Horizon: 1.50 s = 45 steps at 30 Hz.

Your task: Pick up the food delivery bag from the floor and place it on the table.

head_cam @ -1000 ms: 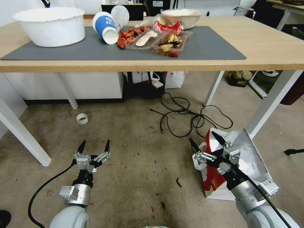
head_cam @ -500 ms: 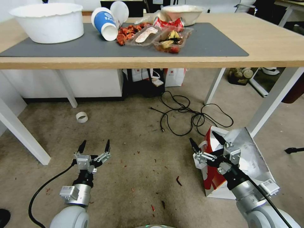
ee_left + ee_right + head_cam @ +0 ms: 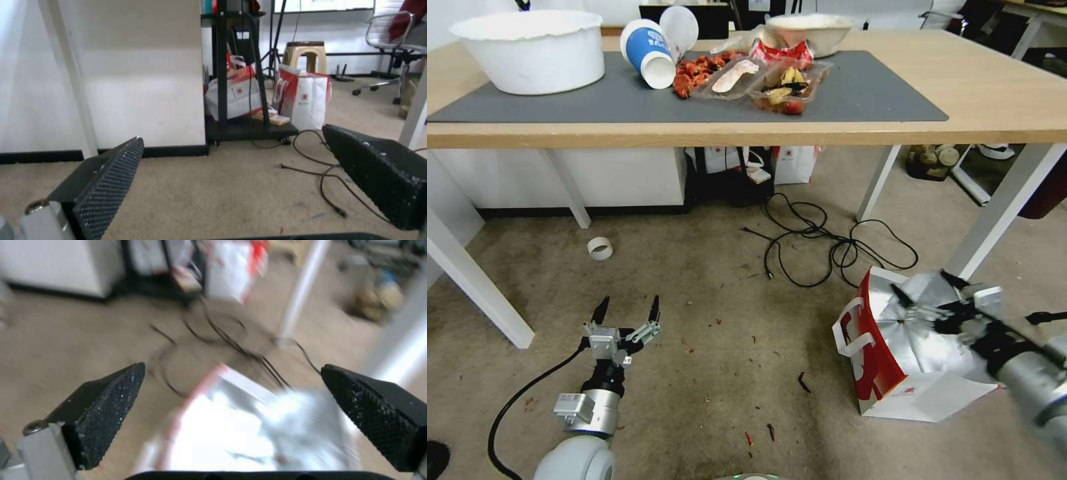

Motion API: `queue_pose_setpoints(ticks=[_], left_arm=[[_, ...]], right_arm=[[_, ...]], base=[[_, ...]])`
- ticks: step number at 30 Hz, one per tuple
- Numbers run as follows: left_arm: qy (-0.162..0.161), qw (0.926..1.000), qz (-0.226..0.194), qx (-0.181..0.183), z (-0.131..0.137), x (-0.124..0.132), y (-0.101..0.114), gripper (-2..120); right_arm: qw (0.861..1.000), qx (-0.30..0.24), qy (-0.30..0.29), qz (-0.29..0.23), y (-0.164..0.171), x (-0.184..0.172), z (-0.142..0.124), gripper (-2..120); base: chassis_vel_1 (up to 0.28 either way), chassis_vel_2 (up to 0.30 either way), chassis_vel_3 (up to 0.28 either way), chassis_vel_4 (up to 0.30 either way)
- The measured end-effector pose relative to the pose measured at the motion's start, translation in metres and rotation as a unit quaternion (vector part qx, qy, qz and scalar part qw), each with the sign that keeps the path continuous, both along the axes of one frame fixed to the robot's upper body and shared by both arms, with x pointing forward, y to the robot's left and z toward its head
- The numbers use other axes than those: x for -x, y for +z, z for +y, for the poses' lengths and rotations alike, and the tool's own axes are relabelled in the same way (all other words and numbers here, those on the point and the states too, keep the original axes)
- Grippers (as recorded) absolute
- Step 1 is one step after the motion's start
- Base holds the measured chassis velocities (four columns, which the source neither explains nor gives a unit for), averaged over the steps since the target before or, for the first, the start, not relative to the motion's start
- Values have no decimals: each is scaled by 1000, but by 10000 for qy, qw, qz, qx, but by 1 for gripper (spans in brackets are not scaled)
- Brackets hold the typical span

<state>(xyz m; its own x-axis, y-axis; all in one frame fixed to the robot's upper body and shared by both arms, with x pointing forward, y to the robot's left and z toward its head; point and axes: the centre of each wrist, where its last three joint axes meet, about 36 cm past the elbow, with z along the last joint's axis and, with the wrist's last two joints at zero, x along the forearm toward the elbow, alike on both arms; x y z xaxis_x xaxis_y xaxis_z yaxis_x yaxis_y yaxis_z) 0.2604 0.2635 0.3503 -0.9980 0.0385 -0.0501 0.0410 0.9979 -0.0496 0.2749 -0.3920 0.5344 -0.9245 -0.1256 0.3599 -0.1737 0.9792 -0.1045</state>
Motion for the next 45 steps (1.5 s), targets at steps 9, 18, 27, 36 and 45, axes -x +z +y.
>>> queue_pose_setpoints(ticks=[9,18,27,36,45], left_arm=[[-108,9999,70,-25,-11,5,0,100],[-103,9999,34,-20,-13,4,3,100],[-77,9999,60,-43,-14,6,1,100],[-82,9999,99,-68,-18,7,-2,100],[-106,9998,118,-81,-20,8,-3,100]], right_arm=[[9936,500,-580,836,9,-47,-62,100],[9852,700,-968,1226,-21,-97,-107,100],[9822,408,-1052,1500,-52,-119,-119,100],[9805,148,-932,1723,-78,-130,-112,100],[9757,52,-915,1992,-104,-132,-112,100]], base=[[0,0,0,0],[0,0,0,0],[0,0,0,0],[0,0,0,0],[0,0,0,0]])
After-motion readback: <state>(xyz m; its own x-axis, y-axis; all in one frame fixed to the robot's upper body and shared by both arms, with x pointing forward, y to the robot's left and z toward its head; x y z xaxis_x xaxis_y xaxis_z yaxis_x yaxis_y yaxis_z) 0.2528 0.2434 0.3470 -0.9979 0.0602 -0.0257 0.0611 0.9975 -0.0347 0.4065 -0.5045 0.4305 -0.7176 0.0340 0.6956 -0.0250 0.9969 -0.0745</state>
